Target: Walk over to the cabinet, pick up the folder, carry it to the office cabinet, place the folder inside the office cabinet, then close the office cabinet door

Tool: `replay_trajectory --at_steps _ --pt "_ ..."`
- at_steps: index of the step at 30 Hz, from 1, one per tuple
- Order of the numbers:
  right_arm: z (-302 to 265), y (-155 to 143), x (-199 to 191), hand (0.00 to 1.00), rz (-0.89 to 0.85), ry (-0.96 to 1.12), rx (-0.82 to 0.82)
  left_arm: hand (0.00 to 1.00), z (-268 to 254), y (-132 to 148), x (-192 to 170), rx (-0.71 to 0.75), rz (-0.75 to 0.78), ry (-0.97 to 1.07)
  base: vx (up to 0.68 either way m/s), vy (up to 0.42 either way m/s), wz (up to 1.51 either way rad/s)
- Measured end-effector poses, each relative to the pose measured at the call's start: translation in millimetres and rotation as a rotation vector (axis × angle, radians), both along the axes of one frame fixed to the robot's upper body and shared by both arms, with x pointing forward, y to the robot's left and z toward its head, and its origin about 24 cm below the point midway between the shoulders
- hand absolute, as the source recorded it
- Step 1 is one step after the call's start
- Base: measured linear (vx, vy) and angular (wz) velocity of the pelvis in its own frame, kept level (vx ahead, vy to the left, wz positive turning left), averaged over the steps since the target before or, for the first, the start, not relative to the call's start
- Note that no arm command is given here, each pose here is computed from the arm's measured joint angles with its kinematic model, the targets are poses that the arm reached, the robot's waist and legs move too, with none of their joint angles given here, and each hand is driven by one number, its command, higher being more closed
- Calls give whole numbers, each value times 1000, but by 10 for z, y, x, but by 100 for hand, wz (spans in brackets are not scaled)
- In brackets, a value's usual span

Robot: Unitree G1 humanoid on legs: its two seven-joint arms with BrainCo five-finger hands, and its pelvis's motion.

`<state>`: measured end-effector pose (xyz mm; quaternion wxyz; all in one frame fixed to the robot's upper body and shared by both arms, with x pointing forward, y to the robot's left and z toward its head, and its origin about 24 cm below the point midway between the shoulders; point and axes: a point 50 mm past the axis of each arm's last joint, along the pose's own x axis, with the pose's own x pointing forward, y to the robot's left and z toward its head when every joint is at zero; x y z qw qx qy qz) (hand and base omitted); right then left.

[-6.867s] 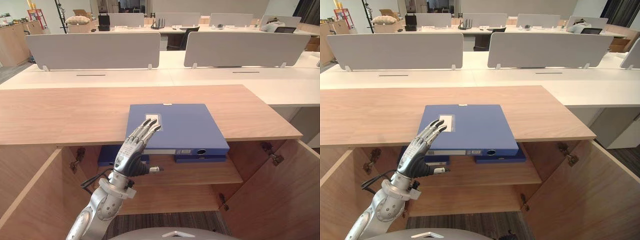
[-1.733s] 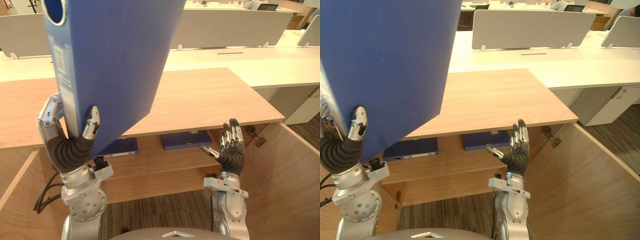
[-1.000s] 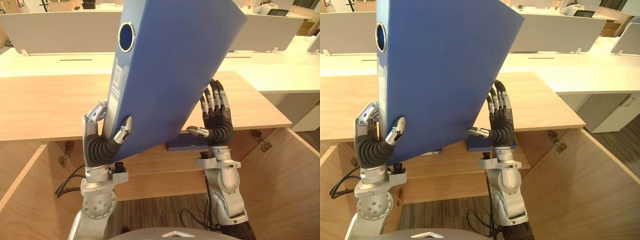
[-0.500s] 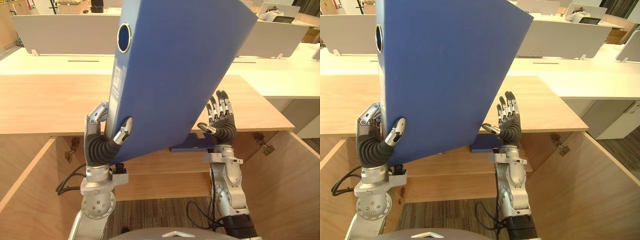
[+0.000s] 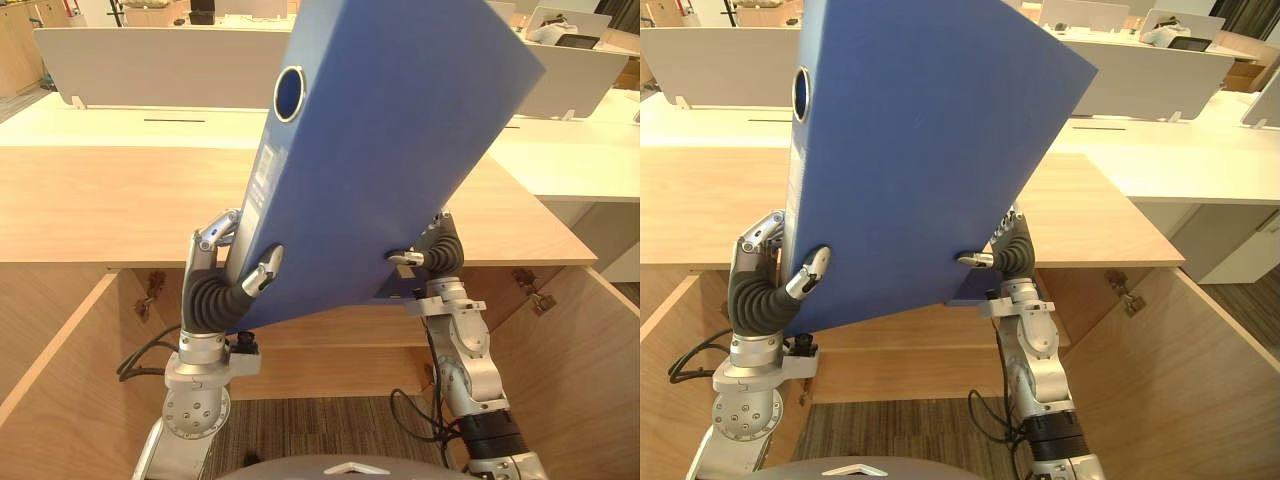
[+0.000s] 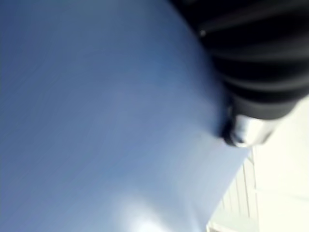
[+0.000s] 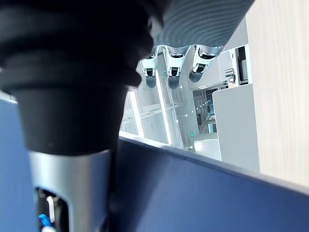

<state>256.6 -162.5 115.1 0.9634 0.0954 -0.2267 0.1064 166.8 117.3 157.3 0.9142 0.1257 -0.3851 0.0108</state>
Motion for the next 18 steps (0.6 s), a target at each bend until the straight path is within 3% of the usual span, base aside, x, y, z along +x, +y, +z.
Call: replay_trajectory --at_steps 1,6,18 --pt "-10 5 20 100 16 7 -25 100 -12 -2 7 17 -1 2 0 0 0" --pt "-75 10 58 100 128 54 -263 100 -50 -17 14 213 -1 -33 0 0 0" --pt "-95 39 50 100 151 57 -362 100 -29 12 -31 311 24 -109 0 0 0"
